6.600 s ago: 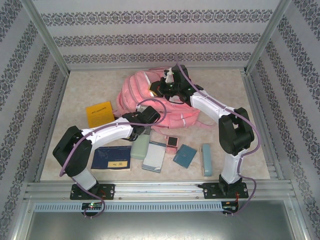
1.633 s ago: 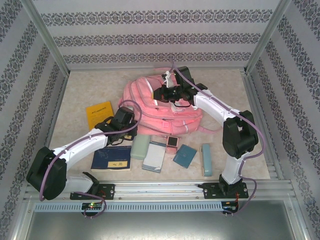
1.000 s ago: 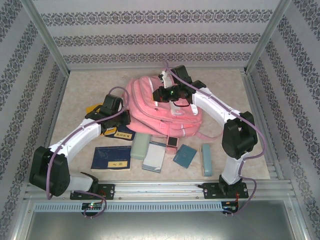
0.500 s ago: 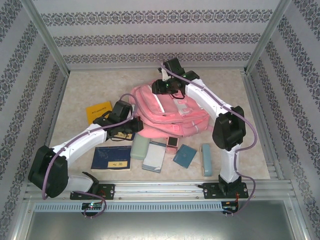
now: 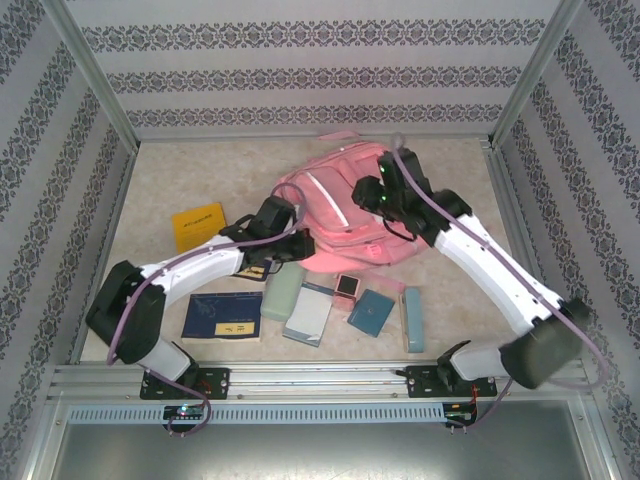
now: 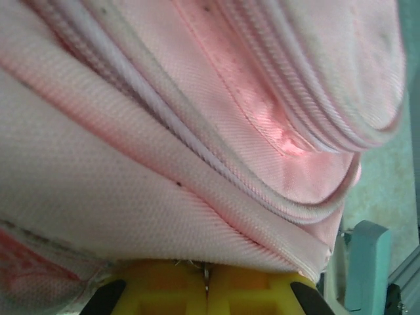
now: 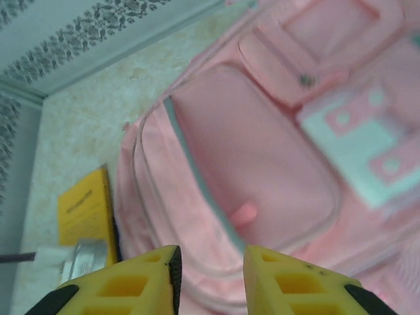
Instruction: Pack the student bag
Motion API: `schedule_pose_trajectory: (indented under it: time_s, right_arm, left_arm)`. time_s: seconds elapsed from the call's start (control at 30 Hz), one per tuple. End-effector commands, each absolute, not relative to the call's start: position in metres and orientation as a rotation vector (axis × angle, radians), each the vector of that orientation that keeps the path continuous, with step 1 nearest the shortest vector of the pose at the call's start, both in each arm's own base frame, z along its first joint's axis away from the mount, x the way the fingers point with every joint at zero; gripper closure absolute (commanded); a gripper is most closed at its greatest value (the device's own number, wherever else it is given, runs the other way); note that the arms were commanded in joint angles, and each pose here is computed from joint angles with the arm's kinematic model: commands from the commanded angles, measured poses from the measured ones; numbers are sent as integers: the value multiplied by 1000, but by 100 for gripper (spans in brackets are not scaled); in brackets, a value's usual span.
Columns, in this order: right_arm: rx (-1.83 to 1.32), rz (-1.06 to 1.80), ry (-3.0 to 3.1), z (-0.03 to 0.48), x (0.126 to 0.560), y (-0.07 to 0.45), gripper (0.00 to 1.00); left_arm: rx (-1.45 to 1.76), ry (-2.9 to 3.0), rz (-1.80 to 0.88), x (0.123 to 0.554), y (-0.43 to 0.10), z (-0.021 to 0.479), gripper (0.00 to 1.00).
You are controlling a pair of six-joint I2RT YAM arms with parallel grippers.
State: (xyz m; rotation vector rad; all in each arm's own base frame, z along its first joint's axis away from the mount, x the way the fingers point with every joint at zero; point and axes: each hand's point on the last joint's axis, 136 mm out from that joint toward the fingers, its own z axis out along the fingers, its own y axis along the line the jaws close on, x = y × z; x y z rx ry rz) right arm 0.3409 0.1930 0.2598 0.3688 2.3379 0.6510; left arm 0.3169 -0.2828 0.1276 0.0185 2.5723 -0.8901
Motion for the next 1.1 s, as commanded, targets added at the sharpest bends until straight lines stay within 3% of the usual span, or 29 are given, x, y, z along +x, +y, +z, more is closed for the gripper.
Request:
schedule_pose_trajectory:
  time_s: [0.0,0.4,0.97,1.07]
  right_arm:
    - [669,823,2341,234,324,186,64]
    - [1214,1183,2206,180,298,178,45]
    - [1255,1240,1886,183,339,158,47]
    - [1231,1230,1923,182,341,164,55]
  left_arm:
    - [105,2418,-993,337,-321,174,100]
    - [220,2363,-1013,333,-358,211,100]
    - [305,2369,-1020,309,-372,211,100]
    - [315,2368,-1022,307,-374,210,100]
